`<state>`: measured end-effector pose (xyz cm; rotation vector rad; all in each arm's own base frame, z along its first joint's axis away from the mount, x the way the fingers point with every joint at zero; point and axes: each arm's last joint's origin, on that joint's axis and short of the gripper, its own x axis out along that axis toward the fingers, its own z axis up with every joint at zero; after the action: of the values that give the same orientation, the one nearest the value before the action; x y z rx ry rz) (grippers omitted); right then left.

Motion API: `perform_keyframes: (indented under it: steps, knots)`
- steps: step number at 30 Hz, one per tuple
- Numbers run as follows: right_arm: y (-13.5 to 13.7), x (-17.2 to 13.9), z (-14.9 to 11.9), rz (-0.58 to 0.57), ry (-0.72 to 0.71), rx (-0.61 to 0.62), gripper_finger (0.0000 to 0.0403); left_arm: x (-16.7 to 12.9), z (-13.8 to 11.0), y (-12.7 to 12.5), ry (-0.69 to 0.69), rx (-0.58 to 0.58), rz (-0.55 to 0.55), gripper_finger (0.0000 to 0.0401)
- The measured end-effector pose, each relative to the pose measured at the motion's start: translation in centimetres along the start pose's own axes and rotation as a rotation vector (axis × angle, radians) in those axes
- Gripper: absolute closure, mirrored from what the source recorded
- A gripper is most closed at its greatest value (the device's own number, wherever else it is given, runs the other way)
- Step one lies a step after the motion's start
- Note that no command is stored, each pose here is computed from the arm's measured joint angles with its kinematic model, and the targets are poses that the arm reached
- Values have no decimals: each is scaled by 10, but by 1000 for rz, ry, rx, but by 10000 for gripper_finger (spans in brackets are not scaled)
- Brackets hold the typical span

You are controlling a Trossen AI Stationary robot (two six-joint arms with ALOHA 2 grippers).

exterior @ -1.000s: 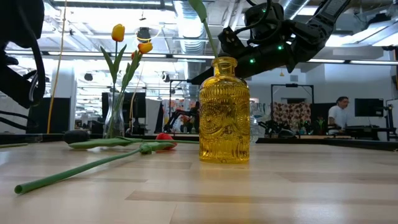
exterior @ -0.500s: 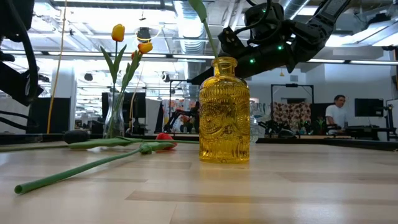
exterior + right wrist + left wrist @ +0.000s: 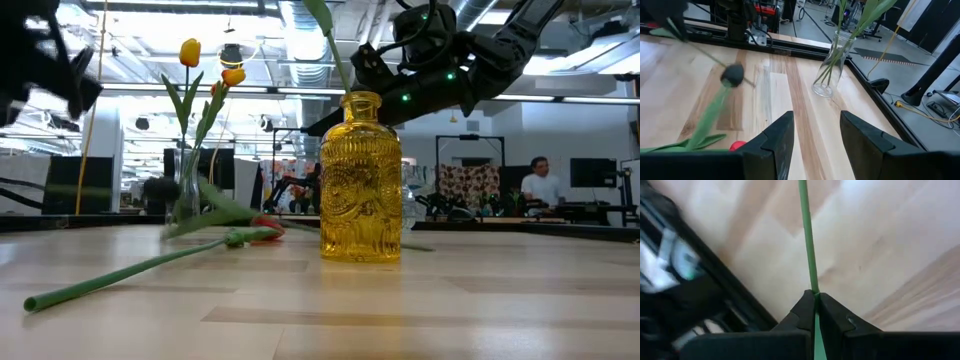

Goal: Sort flowers into vase by color
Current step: Put the left red flower into the yellow vase

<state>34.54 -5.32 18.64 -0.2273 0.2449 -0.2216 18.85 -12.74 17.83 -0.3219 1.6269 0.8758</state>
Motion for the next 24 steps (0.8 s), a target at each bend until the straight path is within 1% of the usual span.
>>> perform_keyframes:
  steps: [3, 7, 13, 18, 24]
  knots:
    - [0, -3, 5, 4, 6, -1, 217, -16, 1, 7, -29, 43, 70, 401]
    - [-1, -12, 18, 11, -15, -2, 216, -33, 2, 11, -58, 100, 114, 401]
    - [-2, -27, 34, 22, -22, -6, 217, -46, 7, 14, -80, 201, 121, 401]
    - [-2, -35, 43, 27, -37, -6, 217, -51, 18, 15, -215, 331, 171, 401]
    - [1, -42, 50, 42, -44, -9, 217, -56, 37, 20, -440, 454, 313, 401]
